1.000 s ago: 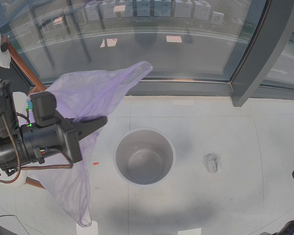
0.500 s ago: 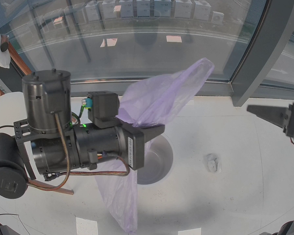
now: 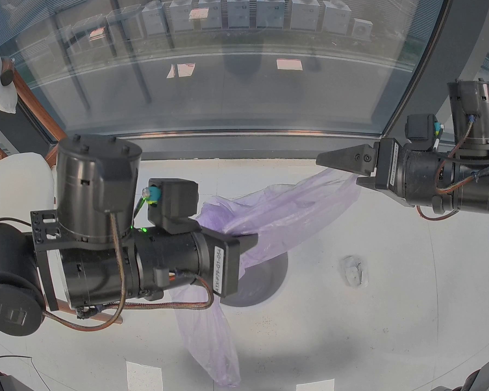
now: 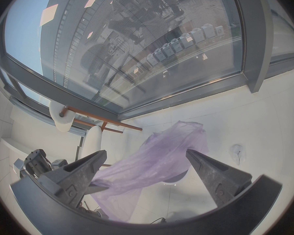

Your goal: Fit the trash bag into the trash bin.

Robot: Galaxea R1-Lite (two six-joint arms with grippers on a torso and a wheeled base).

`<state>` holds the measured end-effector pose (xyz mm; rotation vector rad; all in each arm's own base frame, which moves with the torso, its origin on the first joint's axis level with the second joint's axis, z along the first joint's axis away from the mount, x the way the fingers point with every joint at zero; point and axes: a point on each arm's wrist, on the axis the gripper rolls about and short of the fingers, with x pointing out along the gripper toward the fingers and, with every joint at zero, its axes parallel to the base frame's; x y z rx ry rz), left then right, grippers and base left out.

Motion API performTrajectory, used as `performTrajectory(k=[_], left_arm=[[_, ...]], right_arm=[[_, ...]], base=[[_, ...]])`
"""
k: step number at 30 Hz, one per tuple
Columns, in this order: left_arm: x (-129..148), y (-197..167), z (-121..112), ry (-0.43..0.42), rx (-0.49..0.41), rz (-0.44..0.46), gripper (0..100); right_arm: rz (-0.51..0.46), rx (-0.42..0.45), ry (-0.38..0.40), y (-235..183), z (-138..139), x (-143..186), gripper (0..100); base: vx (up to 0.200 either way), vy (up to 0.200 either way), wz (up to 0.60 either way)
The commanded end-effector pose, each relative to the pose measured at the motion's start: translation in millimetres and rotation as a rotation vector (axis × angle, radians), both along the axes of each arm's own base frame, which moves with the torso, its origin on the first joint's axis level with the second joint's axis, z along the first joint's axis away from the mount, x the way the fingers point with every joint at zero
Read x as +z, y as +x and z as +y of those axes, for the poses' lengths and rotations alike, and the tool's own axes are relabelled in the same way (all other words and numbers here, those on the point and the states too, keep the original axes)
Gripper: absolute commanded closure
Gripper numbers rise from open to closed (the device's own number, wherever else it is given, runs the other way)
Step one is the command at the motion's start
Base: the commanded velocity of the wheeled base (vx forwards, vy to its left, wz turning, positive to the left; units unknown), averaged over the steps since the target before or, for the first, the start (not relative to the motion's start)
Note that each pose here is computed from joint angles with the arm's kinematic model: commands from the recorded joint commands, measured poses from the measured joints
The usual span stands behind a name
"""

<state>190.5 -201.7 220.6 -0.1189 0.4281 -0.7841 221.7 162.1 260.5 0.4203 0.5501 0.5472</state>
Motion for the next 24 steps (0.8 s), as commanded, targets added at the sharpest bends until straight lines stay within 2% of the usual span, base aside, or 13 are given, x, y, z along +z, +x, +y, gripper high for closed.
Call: performTrajectory(k=[1,4,6,9,19,24], left_arm=[[15.0,14.5,-22.5,-0.042,-0.011,-0.035,100],[22.7,-4.1,-43.7,-0.025,-0.062,0.007,100],[24.3,-16.3,-49.6,-0.02,-0.05,0.076,100],[22.1,-26.0,-52.0,-0.006,-0.031,0.124,100],[36.0,-32.1,-43.6,-0.026,-0.02,0.108,100],[34.9,-33.4,-40.7,-0.007,-0.016,0.119,100]], right_arm=[[-0.052,-0.022,0.029,5.4,-4.3,17.9,0],[-0.088,-0.043,0.055,7.9,-11.1,35.5,0],[-0.097,-0.062,0.062,9.6,-17.8,43.9,0],[-0.098,-0.068,0.063,3.7,-24.2,51.4,0],[-0.075,-0.064,0.052,-12.7,-34.0,55.5,0],[-0.081,-0.068,0.053,-12.2,-34.6,56.1,0]], base=[[0.0,0.0,0.0],[0.0,0.0,0.0],[0.0,0.0,0.0],[0.0,0.0,0.0],[0.0,0.0,0.0],[0.0,0.0,0.0]])
